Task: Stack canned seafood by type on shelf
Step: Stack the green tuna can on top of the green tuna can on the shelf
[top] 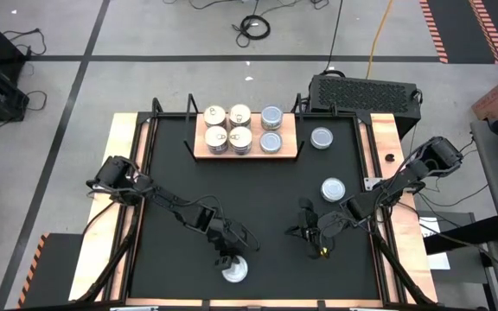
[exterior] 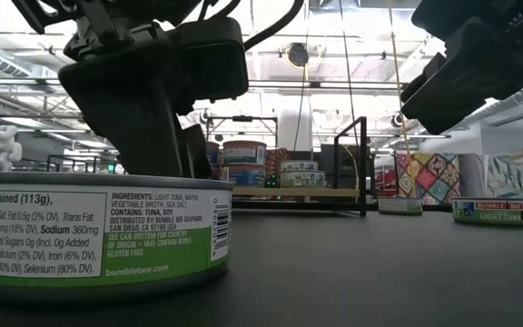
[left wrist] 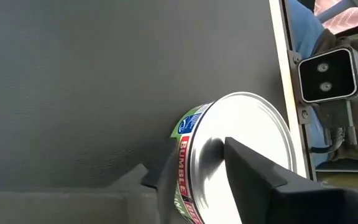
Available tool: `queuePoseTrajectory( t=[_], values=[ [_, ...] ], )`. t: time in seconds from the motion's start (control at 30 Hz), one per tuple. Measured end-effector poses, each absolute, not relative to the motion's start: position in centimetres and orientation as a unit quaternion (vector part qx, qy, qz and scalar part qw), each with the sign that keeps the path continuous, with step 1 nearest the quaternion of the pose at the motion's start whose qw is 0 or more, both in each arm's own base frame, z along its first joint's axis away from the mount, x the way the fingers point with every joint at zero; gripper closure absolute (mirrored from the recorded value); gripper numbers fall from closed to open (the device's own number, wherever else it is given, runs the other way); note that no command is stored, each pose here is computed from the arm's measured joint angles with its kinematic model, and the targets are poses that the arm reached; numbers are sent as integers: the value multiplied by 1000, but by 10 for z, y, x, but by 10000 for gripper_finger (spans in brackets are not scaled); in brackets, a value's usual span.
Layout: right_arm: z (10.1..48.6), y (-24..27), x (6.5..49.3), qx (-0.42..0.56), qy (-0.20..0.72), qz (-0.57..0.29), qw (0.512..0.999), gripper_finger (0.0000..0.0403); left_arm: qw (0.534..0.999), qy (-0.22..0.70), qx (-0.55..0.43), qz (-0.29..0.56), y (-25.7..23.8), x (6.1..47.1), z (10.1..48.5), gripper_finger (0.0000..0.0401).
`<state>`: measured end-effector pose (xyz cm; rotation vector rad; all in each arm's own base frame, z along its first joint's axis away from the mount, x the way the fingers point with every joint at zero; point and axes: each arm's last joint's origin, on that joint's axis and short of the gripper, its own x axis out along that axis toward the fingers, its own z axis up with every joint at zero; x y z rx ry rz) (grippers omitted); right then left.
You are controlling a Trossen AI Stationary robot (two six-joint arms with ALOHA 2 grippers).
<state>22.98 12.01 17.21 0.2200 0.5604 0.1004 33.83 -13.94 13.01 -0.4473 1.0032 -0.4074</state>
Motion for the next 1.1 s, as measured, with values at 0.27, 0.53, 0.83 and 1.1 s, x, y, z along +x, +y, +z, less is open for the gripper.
queuePoseTrajectory(
  t=[0.27,0.53,0.83,1.1],
  values=[
    [172,120,230,108,276,49,954,403,830,473,-222,-196,-132,341,131,386],
    [172,120,230,109,275,50,954,403,821,470,-245,-212,-124,345,132,399],
    [172,120,230,96,275,53,955,403,823,447,-281,-211,-107,357,146,400],
    [172,120,230,95,276,53,955,403,822,426,-305,-225,-83,371,158,401]
  ],
)
